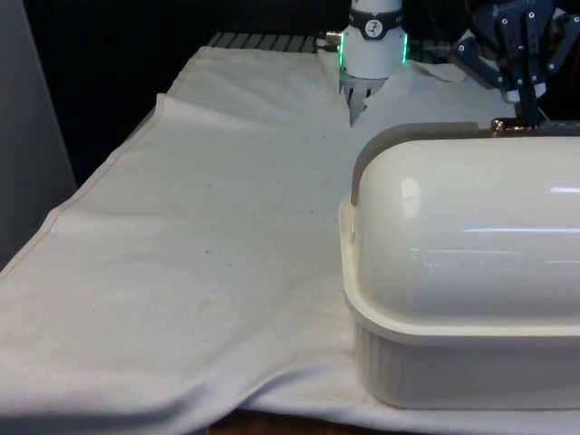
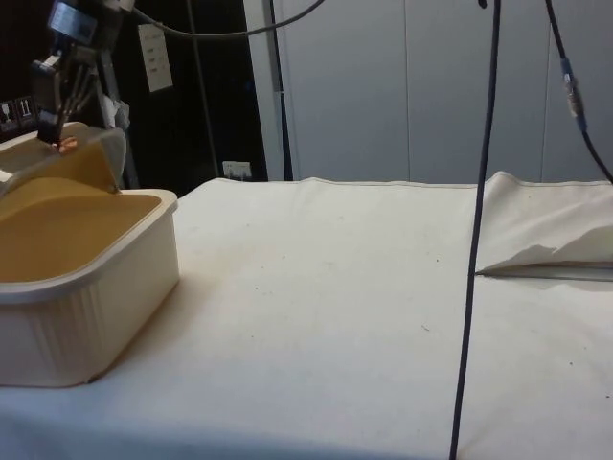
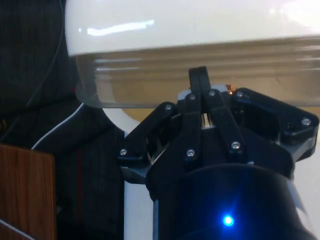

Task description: Open the lid, then close it.

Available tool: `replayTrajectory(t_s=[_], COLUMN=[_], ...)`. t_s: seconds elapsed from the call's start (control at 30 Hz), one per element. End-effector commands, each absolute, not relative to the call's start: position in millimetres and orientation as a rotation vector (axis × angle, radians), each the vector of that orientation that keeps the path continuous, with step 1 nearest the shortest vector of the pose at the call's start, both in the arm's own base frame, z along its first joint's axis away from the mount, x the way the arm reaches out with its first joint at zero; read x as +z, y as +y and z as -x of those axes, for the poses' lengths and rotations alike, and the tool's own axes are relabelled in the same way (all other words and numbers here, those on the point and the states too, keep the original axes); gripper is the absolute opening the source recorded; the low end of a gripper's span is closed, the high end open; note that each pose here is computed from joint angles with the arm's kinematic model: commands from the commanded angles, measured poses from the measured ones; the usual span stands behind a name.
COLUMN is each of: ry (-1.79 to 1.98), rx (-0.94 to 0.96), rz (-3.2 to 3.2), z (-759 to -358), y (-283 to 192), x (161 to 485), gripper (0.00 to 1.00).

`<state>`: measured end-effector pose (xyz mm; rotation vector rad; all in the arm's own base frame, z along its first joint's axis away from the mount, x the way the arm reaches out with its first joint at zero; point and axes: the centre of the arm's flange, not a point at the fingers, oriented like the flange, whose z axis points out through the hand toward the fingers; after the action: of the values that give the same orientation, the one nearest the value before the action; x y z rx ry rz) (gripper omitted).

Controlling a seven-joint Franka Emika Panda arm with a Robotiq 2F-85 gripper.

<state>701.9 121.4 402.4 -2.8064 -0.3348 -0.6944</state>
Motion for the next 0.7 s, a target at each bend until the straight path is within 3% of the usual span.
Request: replayTrajectory(t_s=[0.0,0.67], ry=[-0.336,-0.340], rx=[-0.686,-0.520], rz=[2.808,2.836], z=[-700,-650], y=[121,136], x=[402,362], gripper=[0.00,0.00])
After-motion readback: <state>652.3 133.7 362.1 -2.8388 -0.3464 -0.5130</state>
